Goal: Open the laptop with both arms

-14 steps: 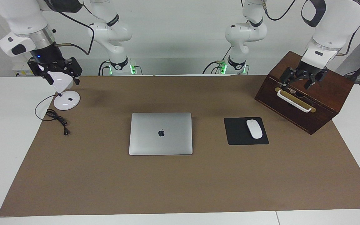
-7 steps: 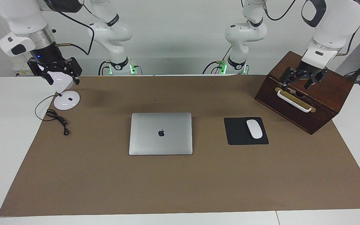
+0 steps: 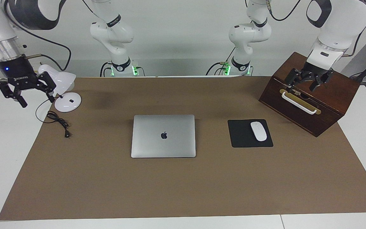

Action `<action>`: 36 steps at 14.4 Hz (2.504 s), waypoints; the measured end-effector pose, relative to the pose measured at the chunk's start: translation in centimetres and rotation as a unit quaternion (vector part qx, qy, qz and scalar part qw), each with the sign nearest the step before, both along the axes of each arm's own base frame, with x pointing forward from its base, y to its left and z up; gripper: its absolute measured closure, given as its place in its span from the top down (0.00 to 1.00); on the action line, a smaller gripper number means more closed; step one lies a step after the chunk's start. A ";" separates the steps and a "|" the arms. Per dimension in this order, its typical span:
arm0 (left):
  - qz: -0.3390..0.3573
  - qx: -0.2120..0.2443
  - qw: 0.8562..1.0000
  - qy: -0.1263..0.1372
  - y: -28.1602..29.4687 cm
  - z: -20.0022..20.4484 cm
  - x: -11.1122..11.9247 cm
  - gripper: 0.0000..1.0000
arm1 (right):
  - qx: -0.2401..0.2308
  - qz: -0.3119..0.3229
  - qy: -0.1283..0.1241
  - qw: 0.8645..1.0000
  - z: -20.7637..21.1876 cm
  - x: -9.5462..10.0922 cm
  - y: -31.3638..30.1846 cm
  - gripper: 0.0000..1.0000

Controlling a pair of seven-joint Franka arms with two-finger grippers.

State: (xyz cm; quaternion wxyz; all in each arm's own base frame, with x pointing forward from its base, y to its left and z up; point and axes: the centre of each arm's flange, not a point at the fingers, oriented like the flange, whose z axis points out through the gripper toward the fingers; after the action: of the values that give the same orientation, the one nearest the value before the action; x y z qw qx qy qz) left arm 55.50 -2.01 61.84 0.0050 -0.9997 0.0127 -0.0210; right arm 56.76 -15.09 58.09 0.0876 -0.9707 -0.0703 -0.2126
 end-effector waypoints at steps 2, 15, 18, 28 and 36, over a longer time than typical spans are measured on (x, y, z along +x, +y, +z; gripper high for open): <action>0.001 0.000 1.000 0.000 0.0 0.0 0.0 1.00 | 0.045 -0.010 -0.010 0.999 -3.4 0.2 1.4 1.00; -0.045 -0.024 0.997 -0.052 -3.3 -3.5 -0.2 0.01 | 0.326 -0.305 0.063 0.893 -9.6 -2.3 19.9 1.00; -0.071 -0.037 0.993 -0.091 -6.6 -6.9 -2.3 0.01 | 0.359 -0.336 0.076 0.867 -11.6 -4.7 20.6 1.00; -0.151 -0.051 0.965 -0.207 -13.7 -15.9 -11.9 0.01 | 0.370 -0.400 0.077 0.835 -19.2 -14.0 26.3 0.98; -0.212 -0.078 0.932 -0.284 -18.5 -22.6 -16.5 0.01 | 0.363 -0.404 0.070 0.837 -22.2 -18.2 29.4 0.98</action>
State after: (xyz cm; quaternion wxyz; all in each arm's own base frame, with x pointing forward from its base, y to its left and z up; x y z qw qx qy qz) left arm 39.03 -20.55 39.25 -0.0745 -0.9231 0.2208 -0.3060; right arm 38.53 14.32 35.89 0.3444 -0.8238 0.4167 -0.1708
